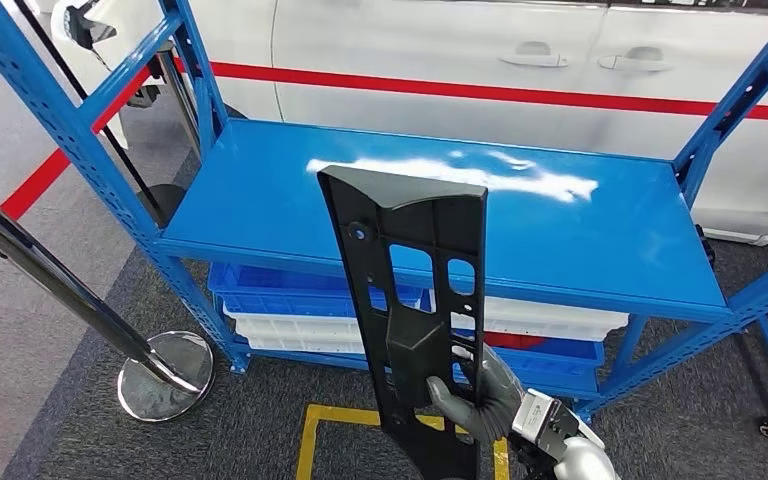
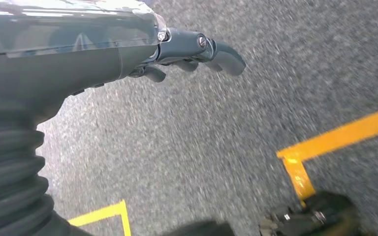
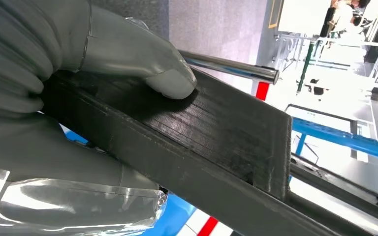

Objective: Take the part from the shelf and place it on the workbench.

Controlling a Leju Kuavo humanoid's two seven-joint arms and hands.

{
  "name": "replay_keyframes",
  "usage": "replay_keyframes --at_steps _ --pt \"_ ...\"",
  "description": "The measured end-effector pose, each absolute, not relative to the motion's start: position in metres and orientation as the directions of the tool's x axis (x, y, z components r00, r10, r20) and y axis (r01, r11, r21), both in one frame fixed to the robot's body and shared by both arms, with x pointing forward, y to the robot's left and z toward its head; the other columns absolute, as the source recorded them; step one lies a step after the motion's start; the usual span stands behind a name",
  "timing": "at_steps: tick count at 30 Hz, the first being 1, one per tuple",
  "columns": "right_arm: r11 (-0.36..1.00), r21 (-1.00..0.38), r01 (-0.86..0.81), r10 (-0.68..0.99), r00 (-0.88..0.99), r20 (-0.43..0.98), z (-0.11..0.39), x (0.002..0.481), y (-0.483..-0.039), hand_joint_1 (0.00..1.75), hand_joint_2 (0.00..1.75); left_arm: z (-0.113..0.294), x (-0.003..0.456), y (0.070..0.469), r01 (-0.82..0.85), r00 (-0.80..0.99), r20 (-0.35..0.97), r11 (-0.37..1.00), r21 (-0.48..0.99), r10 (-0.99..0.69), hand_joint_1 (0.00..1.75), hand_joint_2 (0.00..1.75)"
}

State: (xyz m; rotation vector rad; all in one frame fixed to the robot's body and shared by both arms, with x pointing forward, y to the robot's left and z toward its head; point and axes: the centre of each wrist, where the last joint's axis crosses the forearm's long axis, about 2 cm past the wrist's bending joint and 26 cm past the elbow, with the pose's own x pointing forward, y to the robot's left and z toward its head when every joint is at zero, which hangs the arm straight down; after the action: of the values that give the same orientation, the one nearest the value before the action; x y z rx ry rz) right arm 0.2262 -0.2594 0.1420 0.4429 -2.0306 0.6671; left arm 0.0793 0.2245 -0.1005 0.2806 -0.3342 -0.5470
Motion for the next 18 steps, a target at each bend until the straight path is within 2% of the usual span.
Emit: replay_keyframes --at_steps 18 --pt "0.797 -0.279 -0.536 -0.052 -0.520 0.853 0.144 0.221 -0.266 1.75 1.75 -0.098 0.092 0.225 0.459 0.795 0.245 0.815 0.354 -0.555 0.00 1.75"
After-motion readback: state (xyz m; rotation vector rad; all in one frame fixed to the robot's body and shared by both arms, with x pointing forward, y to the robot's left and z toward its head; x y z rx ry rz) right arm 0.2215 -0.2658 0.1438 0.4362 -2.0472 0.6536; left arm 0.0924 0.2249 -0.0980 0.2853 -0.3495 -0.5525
